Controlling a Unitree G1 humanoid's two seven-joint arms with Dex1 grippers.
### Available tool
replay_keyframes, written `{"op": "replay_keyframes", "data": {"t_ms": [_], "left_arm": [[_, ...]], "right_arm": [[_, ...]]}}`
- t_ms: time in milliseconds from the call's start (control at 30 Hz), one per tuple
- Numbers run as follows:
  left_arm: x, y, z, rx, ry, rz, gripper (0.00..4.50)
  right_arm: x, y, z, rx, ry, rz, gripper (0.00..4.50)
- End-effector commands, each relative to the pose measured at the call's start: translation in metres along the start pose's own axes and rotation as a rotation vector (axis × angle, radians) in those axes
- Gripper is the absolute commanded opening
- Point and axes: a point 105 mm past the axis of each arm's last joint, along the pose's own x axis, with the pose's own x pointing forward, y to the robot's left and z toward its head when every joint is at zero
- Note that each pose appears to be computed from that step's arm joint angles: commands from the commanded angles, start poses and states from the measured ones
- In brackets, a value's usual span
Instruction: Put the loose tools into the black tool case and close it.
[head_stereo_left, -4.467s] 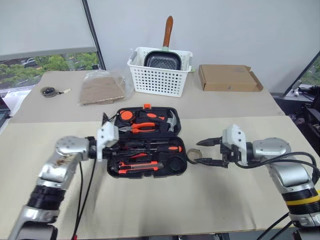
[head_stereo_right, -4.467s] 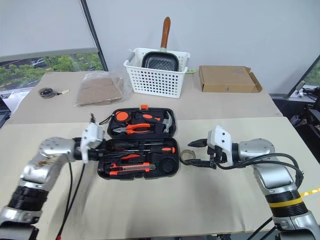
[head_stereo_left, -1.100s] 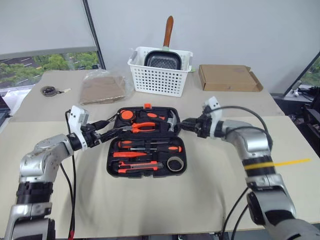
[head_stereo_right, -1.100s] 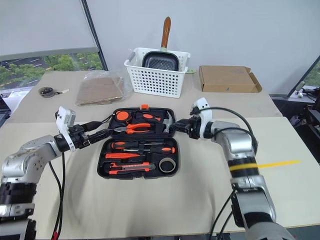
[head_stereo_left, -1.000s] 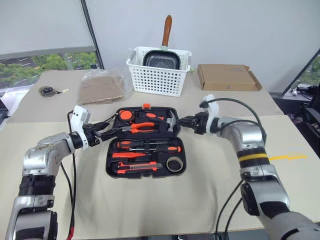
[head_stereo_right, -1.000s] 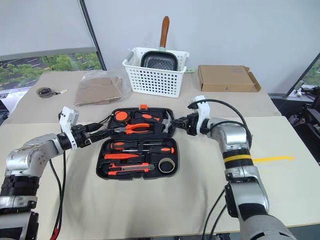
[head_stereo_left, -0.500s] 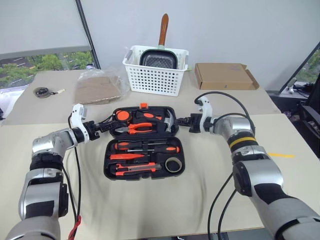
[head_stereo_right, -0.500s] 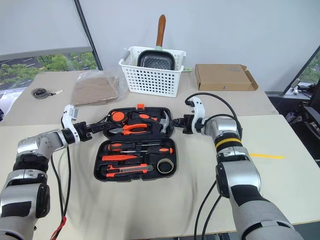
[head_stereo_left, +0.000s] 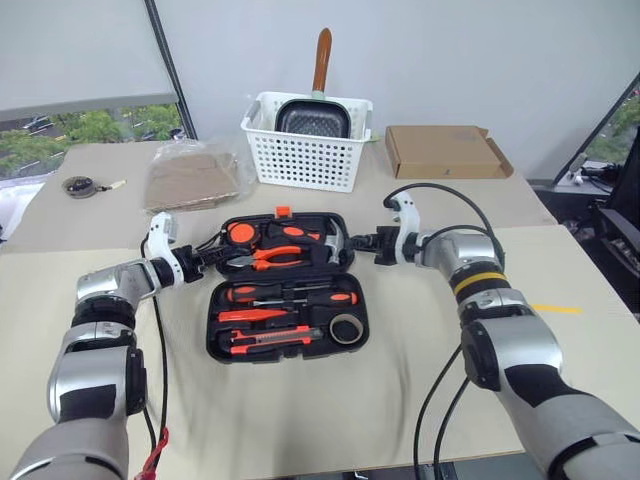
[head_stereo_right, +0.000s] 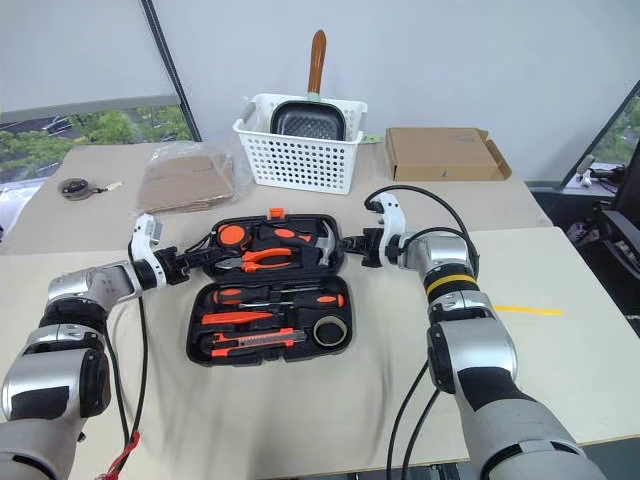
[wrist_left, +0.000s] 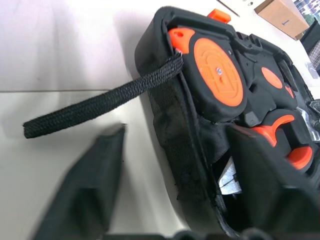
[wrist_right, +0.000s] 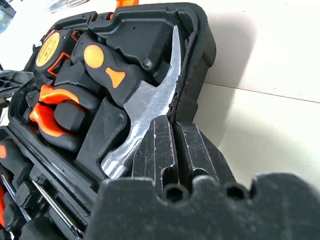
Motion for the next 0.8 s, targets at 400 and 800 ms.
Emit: {"op": "replay_keyframes", "data": {"t_ms": [400,800], "left_arm": [[-0.009,-0.008,0.010,0.010,-0.014,-0.078,0.02],[-0.024,-0.054,0.042,0.477,-0.136,-0.175,0.02]], "right_arm": [[-0.003,0.001,0.018,-0.073,-0.064,-0.013,0.00],[-0.028,0.005,0.041,-0.261,-0.258,0.071,0.00]]}}
